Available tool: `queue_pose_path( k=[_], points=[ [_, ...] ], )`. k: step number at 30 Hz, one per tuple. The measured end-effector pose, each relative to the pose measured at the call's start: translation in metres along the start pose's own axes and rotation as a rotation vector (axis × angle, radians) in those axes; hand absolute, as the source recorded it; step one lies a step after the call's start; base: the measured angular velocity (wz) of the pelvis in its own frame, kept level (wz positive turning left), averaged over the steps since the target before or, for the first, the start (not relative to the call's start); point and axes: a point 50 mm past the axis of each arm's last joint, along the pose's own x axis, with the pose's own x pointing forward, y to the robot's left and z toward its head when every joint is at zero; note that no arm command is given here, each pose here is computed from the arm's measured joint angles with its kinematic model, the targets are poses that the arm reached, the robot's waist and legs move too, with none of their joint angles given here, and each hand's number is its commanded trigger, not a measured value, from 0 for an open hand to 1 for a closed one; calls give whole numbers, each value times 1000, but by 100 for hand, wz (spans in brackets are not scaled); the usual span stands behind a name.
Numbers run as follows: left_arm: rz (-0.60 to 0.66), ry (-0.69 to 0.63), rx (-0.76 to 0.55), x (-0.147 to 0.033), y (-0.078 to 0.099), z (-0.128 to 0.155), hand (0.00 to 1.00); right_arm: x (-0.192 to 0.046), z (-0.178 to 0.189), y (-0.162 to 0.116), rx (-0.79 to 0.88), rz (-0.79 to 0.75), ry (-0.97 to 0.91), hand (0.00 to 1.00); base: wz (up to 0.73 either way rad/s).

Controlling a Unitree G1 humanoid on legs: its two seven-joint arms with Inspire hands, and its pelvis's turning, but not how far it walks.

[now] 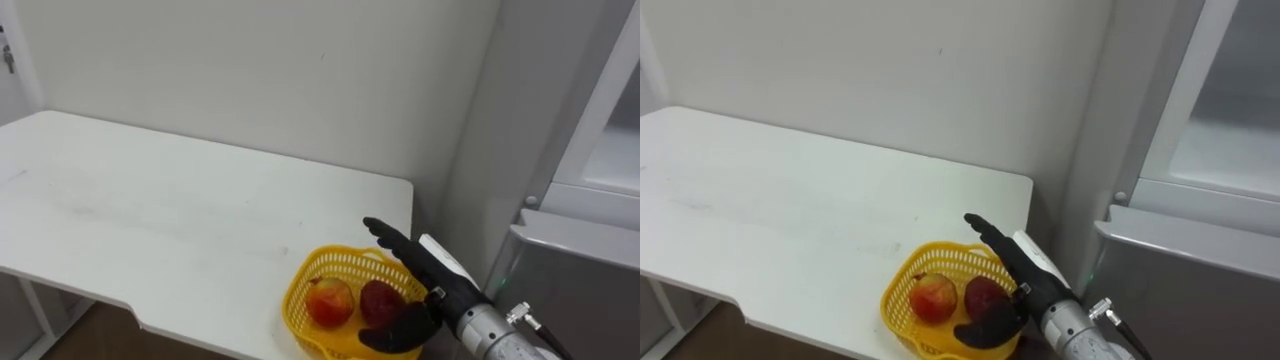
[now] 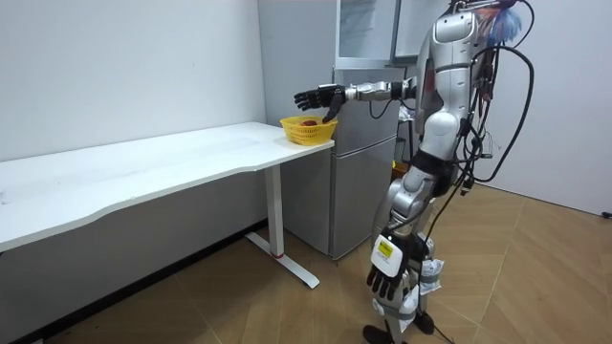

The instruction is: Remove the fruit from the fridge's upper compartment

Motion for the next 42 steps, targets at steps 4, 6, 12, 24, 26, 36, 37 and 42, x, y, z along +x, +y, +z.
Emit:
queue_pose_path(
  k=[4,6,12,24,26,36,37,42],
  points=[
    [4,-2,-8,0,-1,-2,0,0,2,-1,83,-5,-14,0,1],
    [2,-5,-10,0,-1,-1,0,0,7,-6,145,-27,-44,0,3],
    [0,-9,-17,-1,-3,-4,0,-3,34,-19,310,-67,-180,0,0],
    [-10,13,-81,-1,-17,-17,0,-38,89,-11,342,15,-468,0,-9],
    [0,10,-98,-1,-17,-16,0,-43,90,-12,347,22,-480,0,-12],
    [25,10,-90,0,-19,-14,0,-71,72,4,334,81,-435,0,-16],
    [23,7,-82,0,-19,-13,0,-73,70,6,342,81,-424,0,-20],
    [13,-15,-75,0,-20,-6,0,-86,53,18,421,128,-366,0,-21]
  ],
)
